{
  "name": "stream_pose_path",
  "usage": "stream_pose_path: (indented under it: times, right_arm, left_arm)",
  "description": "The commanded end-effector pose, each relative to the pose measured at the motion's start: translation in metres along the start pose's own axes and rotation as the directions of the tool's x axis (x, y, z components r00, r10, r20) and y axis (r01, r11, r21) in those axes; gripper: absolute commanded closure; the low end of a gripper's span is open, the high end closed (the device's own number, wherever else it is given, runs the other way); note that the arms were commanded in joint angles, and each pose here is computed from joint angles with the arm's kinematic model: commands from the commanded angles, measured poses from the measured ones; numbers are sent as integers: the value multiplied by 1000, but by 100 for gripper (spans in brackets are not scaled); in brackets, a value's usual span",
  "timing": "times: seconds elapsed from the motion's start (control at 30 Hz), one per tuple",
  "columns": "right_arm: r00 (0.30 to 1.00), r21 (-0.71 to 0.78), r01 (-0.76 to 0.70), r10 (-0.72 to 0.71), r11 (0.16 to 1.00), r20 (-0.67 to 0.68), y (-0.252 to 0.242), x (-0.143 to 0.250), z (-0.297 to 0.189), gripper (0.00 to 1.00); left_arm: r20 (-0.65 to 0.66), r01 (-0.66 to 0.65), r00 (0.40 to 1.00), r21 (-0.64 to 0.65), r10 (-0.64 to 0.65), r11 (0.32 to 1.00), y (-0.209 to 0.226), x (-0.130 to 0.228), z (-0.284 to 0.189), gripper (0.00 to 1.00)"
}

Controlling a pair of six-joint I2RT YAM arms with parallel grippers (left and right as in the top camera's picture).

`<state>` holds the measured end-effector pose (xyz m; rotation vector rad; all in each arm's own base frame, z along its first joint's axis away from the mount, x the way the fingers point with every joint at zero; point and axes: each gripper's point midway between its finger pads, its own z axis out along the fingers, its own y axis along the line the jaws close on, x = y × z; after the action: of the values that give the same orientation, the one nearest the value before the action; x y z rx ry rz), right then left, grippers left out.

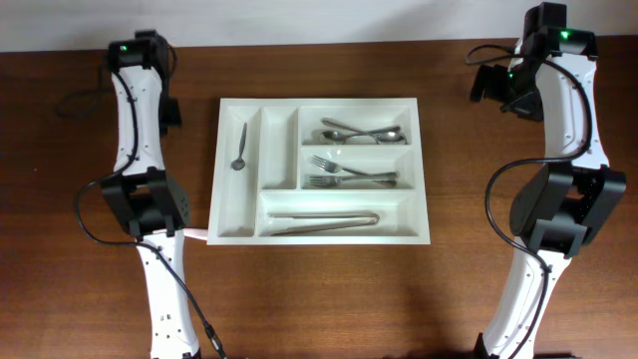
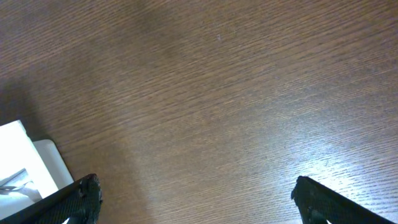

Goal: Pack container
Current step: 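Place the second spoon in the left narrow compartment beside the first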

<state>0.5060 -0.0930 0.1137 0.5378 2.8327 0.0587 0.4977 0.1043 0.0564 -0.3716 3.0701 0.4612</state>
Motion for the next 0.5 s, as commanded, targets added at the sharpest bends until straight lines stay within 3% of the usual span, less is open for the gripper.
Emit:
stream_pose_path:
  times: [0.0, 0.17, 0.47]
  right_arm:
    - [999, -9, -11, 11, 1000, 54, 1, -8, -22, 1]
    - [999, -9, -11, 11, 1000, 54, 1, -8, -22, 1]
    - [999, -9, -11, 11, 1000, 54, 1, -8, -22, 1]
  left_arm:
    - [114, 53, 991, 109, -66, 993, -5, -11, -52, 98]
    - [174, 40, 981, 246, -85, 968, -40, -10, -94, 98]
    - [189, 79, 972, 298, -140, 951, -103, 0, -121, 98]
